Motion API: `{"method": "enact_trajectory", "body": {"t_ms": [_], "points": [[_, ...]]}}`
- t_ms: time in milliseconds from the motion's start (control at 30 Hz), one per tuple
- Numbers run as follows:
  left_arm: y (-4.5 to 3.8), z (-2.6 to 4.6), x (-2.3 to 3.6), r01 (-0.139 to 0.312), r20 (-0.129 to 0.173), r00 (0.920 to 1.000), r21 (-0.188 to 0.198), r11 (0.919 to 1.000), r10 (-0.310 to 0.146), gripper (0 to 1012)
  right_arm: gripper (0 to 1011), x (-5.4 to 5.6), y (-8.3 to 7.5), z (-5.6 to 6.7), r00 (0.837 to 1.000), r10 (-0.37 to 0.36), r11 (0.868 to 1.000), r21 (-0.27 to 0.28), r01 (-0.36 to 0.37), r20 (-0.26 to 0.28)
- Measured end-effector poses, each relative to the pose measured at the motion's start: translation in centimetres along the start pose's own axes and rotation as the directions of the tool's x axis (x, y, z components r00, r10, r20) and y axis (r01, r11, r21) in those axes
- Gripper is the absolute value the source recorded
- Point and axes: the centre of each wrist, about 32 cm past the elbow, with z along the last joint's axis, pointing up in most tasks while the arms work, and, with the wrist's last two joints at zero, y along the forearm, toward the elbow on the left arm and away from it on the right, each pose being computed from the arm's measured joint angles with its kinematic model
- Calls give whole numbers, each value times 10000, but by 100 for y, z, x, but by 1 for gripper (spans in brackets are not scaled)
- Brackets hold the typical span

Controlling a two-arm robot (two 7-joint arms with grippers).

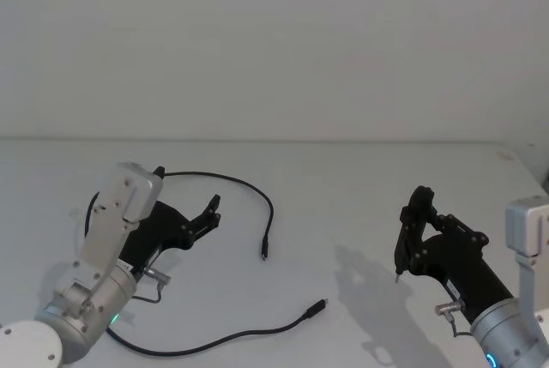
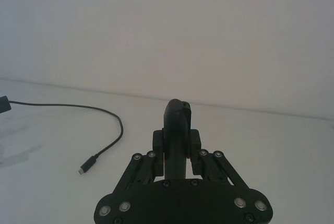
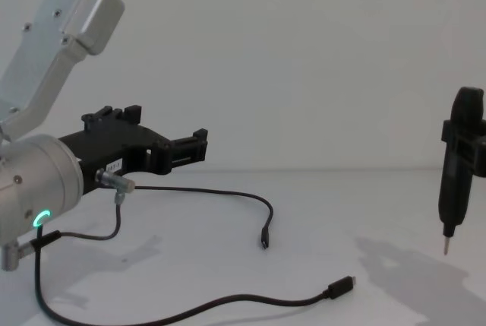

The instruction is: Pick up the data cable with the one hand.

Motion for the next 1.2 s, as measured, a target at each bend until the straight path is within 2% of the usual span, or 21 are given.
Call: {"method": "enact_trajectory", "body": {"t_ms": [633,767,967,1067,1100,1200], "points": [[-2,4,-1,87,-20,10000,-27,10000,-87,1001,279,0,0,0,10000,0,10000,0,0,-2],[-5,10,8,308,-92,9995,-91,9995,-309,1001,279,0,0,0,10000,1,10000,0,-1,-1],[-5,16,38,890,-280,9956,-180,9959,-895,1001,279,-1,0,0,10000,1,10000,0,-1,-2],[-1,18,63,1345,-417,9899,-211,9907,-1353,1001,279,0,0,0,10000,1,10000,1,-1,-2],[-1,18,63,1345,-417,9899,-211,9907,-1353,1001,279,0,0,0,10000,1,10000,0,-1,-2],[5,24,88,1709,-512,9838,-245,9850,-1720,1001,279,0,0,0,10000,0,10000,0,0,-1]]}}
